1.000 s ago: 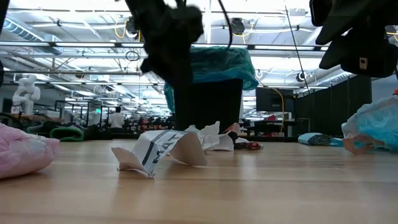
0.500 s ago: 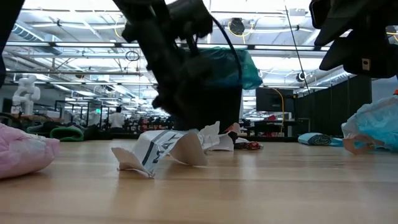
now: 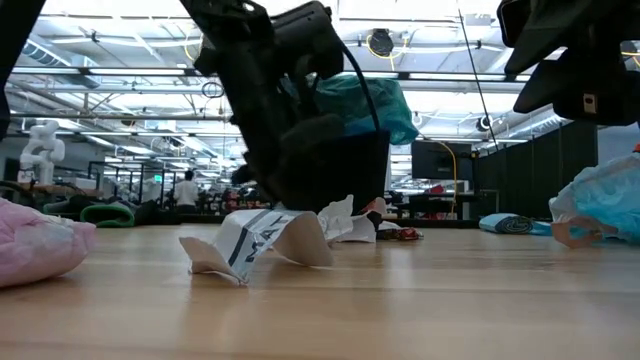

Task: Place trash/remove bag and relplace
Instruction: Put the blue plastic into the trash bin

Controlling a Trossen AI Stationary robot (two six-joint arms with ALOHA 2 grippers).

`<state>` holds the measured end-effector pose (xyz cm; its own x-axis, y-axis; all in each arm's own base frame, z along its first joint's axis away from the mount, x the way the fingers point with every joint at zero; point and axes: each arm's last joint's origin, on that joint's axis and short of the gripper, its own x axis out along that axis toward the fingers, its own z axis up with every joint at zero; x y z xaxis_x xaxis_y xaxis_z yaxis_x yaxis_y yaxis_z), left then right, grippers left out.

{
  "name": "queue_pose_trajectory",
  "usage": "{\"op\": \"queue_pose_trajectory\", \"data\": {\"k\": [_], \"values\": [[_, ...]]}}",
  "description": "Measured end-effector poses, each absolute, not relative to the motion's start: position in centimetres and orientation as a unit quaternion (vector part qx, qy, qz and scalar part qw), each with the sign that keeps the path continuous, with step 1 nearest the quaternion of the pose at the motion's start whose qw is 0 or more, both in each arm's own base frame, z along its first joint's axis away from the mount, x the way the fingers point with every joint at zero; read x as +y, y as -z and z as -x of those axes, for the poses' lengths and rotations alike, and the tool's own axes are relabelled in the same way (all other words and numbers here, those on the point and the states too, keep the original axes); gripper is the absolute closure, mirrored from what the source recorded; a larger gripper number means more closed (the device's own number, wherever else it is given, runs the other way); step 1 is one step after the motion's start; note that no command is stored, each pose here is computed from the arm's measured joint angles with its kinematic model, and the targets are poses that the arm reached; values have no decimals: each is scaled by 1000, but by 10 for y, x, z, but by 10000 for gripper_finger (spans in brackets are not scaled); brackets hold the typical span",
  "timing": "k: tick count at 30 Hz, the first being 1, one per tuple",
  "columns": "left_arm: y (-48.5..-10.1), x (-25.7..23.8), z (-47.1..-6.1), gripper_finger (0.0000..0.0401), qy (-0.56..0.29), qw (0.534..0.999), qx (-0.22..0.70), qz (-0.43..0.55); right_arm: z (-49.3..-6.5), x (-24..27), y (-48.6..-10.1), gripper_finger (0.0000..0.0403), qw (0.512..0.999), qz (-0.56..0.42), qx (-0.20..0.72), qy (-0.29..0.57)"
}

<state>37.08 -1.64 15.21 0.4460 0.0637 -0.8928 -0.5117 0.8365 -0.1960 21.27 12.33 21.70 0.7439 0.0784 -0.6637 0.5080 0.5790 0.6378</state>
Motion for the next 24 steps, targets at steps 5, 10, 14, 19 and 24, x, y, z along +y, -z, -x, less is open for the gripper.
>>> {"op": "queue_pose_trajectory", "data": {"k": [5, 10, 14, 19, 24], "values": [[-176, -37, -357, 381, -179, 810, 513, 221, -213, 123, -217, 248, 828, -431, 335, 127], [-218, -62, -335, 381, -201, 828, 483, 203, -213, 123, -217, 248, 830, -427, 336, 126], [-257, -72, -315, 381, -230, 848, 430, 206, -213, 123, -217, 248, 834, -419, 337, 122], [-304, -70, -293, 381, -256, 875, 350, 213, -212, 123, -217, 248, 838, -411, 339, 121], [-354, -53, -272, 382, -291, 904, 250, 189, -213, 123, -217, 248, 838, -412, 337, 119]]}}
